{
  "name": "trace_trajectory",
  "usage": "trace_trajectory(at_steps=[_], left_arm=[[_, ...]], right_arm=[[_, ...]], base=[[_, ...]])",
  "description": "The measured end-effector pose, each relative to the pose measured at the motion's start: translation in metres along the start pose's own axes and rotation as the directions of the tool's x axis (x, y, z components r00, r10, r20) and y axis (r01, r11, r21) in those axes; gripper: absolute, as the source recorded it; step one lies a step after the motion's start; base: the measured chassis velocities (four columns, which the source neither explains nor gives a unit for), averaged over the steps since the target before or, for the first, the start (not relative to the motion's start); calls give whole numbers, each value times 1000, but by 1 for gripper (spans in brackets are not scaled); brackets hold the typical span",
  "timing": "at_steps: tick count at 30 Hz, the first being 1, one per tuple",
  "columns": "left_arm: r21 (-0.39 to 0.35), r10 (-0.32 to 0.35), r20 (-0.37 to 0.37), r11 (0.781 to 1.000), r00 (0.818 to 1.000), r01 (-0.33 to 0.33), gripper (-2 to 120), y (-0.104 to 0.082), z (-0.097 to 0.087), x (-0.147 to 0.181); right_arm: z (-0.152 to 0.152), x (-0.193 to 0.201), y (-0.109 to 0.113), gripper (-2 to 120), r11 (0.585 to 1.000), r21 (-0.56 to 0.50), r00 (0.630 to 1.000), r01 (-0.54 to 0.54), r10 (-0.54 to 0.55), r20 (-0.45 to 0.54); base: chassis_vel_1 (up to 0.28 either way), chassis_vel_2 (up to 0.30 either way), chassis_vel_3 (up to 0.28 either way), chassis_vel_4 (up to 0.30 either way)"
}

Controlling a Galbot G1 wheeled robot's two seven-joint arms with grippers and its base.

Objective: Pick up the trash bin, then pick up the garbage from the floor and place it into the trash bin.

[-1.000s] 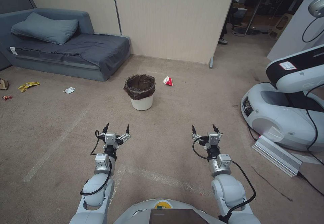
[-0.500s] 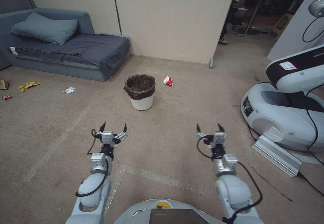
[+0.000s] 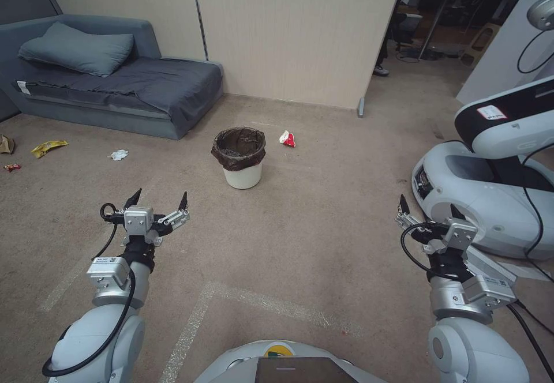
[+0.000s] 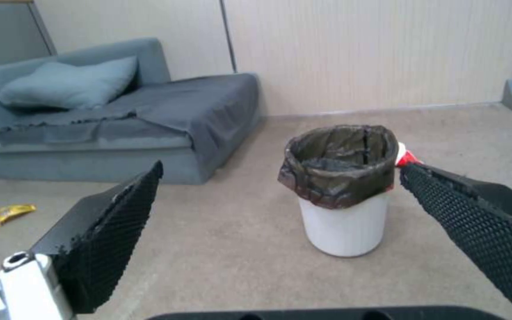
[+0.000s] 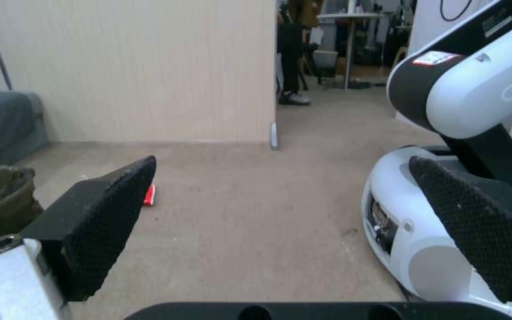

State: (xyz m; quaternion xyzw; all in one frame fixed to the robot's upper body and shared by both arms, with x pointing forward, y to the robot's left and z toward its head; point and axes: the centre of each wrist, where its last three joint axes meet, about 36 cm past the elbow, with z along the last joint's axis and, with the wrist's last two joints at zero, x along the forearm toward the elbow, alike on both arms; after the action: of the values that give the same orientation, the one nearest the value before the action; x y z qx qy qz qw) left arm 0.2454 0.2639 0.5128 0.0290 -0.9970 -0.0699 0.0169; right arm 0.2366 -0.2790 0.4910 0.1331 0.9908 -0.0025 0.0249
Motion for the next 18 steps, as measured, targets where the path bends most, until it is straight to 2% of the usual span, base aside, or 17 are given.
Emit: trace_trajectory(at_steps=[9,18], left_arm=[[7,-19,-13,1000,1000,19,100,-5,22,5],[23,-26,-32,999,999,27,100,-4,30,9]], right_arm=[[7,-1,1,100,1000,10,1000,-1,2,-6],[12,-2,5,100,1000,13,1000,14,-14,-12]], base=[[0,0,0,0],[0,0,0,0]])
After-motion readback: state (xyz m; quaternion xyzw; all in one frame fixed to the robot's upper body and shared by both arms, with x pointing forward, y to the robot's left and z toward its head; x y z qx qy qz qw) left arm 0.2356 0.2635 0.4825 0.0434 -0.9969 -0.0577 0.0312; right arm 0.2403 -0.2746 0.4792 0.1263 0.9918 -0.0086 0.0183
